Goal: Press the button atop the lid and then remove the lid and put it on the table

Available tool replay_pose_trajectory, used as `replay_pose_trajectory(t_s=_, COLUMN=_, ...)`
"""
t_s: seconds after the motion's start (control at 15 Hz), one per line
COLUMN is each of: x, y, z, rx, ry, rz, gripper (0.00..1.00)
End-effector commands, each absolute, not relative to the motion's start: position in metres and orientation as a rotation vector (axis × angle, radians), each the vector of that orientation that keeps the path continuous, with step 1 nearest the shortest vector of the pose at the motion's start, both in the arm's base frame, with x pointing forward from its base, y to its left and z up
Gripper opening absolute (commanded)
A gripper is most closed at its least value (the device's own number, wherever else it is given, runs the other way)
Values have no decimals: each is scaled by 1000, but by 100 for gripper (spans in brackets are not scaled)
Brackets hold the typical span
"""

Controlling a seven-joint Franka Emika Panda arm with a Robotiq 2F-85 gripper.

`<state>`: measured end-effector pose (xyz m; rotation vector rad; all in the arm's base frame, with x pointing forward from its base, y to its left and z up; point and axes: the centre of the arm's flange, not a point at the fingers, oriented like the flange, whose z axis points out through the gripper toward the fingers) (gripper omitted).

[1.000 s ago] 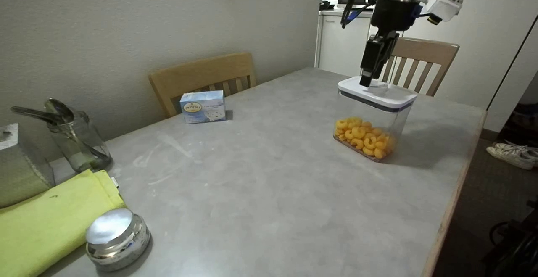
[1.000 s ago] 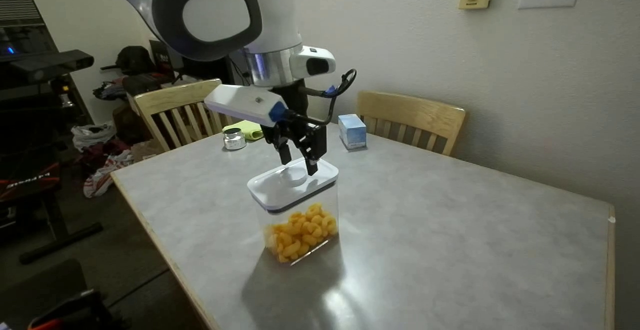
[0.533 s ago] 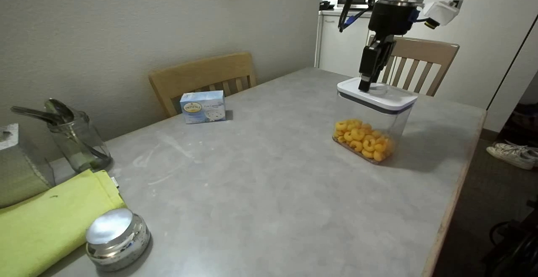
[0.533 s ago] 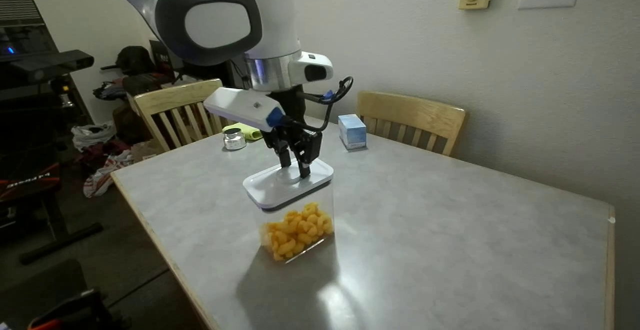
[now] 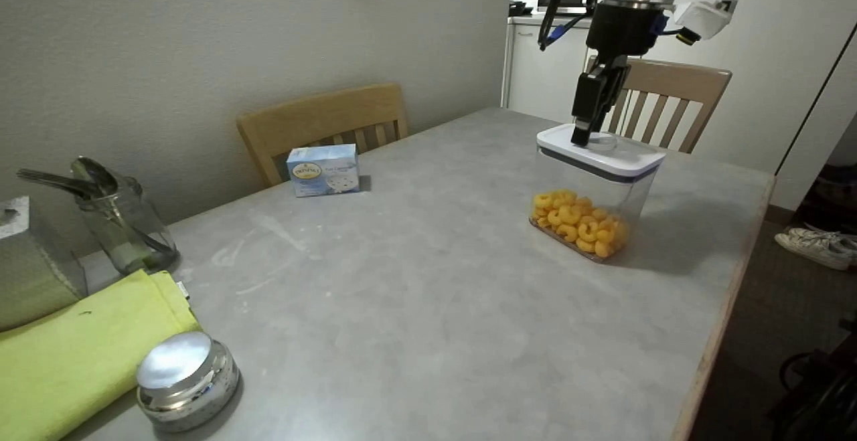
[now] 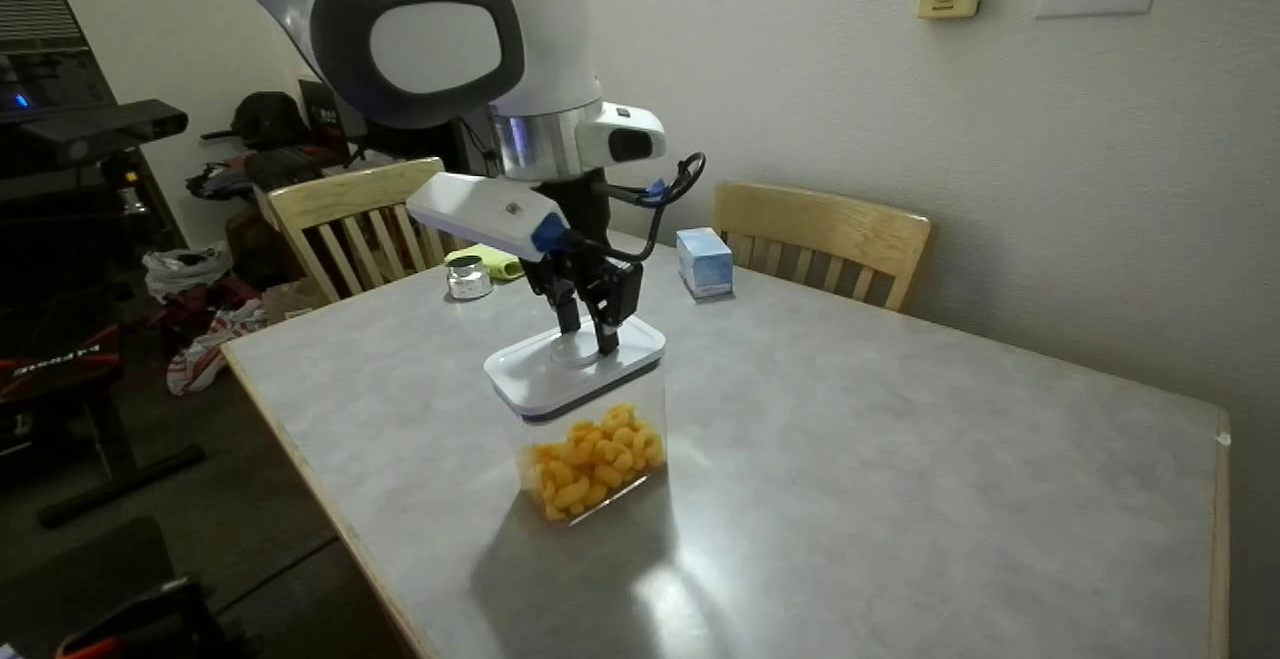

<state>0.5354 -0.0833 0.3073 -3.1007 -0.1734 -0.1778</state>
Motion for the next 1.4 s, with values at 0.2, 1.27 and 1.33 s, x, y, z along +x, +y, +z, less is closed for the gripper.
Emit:
replay_pose_trajectory(t_s=0.2, x=535, y=-84, z=302, rx=-3101, ry=-145, rz=-106, gripper=65)
replay_pose_trajectory(t_s=1.27, x=528, y=-59, z=313, rx=-3135, ry=185, rz=61, gripper=29)
replay_pose_trajectory(t_s=1.33, x=528, y=-58, z=314, rx=-3140, ry=193, rz=63, gripper=29)
